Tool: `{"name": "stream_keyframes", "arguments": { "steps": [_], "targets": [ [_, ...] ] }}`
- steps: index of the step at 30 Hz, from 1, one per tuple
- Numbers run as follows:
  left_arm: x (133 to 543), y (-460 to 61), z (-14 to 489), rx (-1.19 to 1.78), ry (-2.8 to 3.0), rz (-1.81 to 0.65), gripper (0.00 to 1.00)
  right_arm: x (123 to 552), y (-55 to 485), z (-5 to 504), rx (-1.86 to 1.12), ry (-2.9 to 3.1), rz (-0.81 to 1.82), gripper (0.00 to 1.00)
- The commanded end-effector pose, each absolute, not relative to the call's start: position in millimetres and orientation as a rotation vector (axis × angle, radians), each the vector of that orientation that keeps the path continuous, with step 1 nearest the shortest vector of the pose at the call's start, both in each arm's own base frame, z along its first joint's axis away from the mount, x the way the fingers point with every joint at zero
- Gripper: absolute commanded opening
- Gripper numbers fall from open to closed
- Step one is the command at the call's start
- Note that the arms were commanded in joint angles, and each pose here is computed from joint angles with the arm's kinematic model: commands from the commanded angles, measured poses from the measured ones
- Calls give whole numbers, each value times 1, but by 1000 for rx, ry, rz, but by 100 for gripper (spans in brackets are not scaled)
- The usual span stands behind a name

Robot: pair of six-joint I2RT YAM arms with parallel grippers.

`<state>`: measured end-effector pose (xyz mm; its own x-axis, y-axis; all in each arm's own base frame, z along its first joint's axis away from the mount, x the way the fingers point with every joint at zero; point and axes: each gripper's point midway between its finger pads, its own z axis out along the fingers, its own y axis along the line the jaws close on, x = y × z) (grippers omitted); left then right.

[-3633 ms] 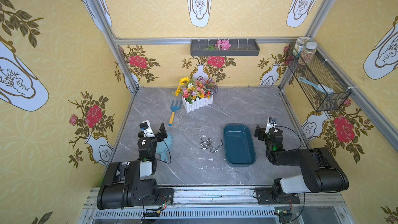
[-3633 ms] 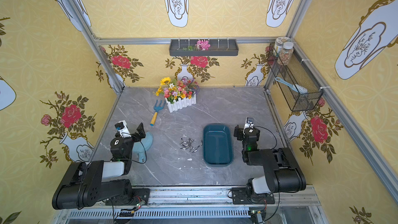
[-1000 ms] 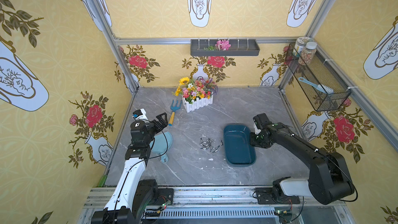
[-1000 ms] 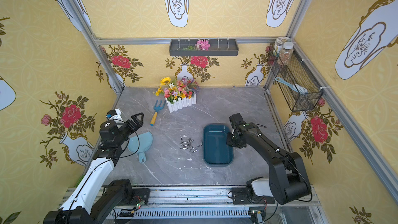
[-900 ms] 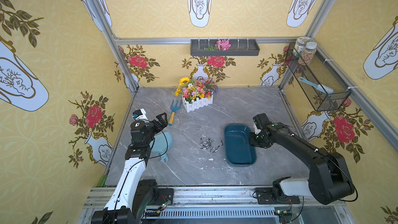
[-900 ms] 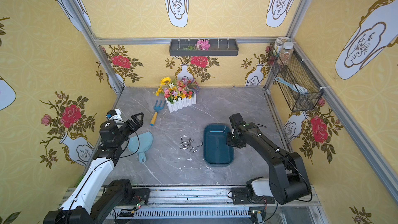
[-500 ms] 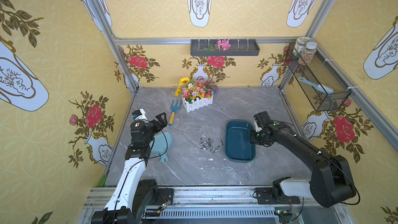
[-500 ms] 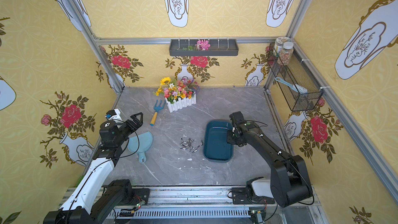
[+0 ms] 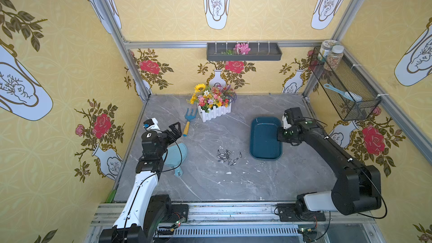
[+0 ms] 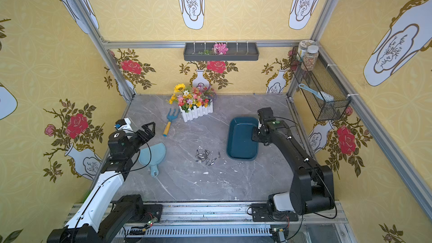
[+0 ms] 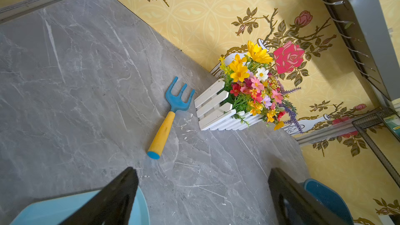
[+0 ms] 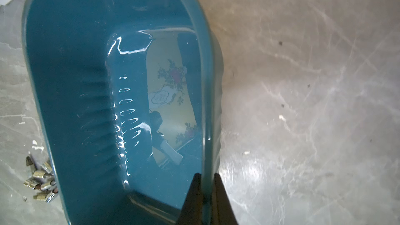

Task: Put the bit on the desktop into the storage box
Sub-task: Place the storage box at the center of the board.

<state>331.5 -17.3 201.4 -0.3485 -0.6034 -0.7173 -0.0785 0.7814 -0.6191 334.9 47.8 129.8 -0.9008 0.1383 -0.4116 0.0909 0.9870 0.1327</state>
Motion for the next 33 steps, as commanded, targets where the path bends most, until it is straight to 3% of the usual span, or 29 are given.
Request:
{"name": "stream_keyframes", "arguments": {
  "steps": [1,13,27,33],
  "targets": [
    [333,-19,201,-507,1870,-599,100,366,57,140,108,2628,198,0],
    [337,-24,194,-494,1909,-621,100,437,101,111,-55,2634,342,0],
    [337,-23,193,-496,1915,-619,100,452,122,73,-97,2722,421,0],
    [337,-23,193,-495,1918,-612,100,453,122,66,-108,2739,414,15]
  ]
}}
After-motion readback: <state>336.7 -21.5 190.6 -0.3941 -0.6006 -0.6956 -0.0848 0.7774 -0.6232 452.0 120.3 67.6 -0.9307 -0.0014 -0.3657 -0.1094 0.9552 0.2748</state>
